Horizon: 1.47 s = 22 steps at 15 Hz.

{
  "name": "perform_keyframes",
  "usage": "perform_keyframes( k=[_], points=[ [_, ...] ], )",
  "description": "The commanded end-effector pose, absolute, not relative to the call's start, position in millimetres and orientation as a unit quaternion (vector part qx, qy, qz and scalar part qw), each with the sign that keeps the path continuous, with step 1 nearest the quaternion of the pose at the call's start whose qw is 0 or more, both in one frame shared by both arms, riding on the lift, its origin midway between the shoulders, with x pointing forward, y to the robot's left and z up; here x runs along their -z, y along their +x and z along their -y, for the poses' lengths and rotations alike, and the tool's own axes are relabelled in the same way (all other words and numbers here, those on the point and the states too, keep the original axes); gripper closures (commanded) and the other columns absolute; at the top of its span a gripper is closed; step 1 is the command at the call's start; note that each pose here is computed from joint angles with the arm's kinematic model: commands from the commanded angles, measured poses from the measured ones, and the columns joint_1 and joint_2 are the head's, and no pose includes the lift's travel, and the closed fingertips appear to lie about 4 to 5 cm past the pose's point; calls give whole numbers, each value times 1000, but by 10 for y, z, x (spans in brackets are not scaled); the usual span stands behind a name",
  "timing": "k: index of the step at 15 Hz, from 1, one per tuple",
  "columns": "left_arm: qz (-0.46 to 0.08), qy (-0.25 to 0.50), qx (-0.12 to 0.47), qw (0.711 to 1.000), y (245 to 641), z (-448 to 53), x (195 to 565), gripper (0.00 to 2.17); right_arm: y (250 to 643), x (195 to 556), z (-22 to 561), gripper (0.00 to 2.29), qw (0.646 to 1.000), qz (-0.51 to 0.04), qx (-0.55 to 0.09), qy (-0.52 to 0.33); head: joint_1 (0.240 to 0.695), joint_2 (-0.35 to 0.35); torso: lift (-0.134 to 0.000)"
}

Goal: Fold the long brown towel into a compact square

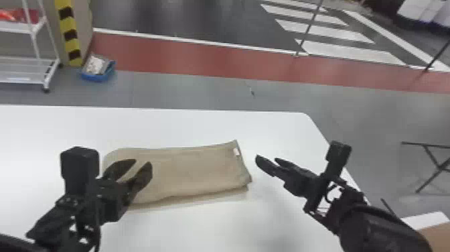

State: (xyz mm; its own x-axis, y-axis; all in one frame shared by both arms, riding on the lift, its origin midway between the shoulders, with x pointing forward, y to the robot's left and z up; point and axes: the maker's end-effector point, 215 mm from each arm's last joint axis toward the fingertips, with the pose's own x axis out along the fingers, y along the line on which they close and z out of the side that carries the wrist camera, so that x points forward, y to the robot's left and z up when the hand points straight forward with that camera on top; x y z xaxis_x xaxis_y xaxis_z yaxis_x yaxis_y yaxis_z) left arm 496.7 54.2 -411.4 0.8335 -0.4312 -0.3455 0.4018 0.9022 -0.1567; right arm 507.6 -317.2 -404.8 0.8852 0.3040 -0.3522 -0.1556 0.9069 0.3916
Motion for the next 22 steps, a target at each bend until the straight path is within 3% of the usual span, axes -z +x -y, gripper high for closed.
perform_keyframes(
  k=[1,9,18,22],
  points=[
    [-207,-30,229,951,4950,-439,4267,1656,5154,4131,2793,215,948,-235,-142,163,695,-288,-124],
    [-236,-13,227,945,4905,-551,4598,1659,5387,4144,2510,211,938,-290,-141,124,695,-210,-124],
    [-260,-15,238,936,4835,-519,4721,1656,5367,4493,2691,218,920,-366,-109,89,695,-229,-124],
    [-263,-16,241,934,4811,-535,4735,1659,5329,4578,2543,407,910,-387,-122,84,695,-228,-124]
  ],
)
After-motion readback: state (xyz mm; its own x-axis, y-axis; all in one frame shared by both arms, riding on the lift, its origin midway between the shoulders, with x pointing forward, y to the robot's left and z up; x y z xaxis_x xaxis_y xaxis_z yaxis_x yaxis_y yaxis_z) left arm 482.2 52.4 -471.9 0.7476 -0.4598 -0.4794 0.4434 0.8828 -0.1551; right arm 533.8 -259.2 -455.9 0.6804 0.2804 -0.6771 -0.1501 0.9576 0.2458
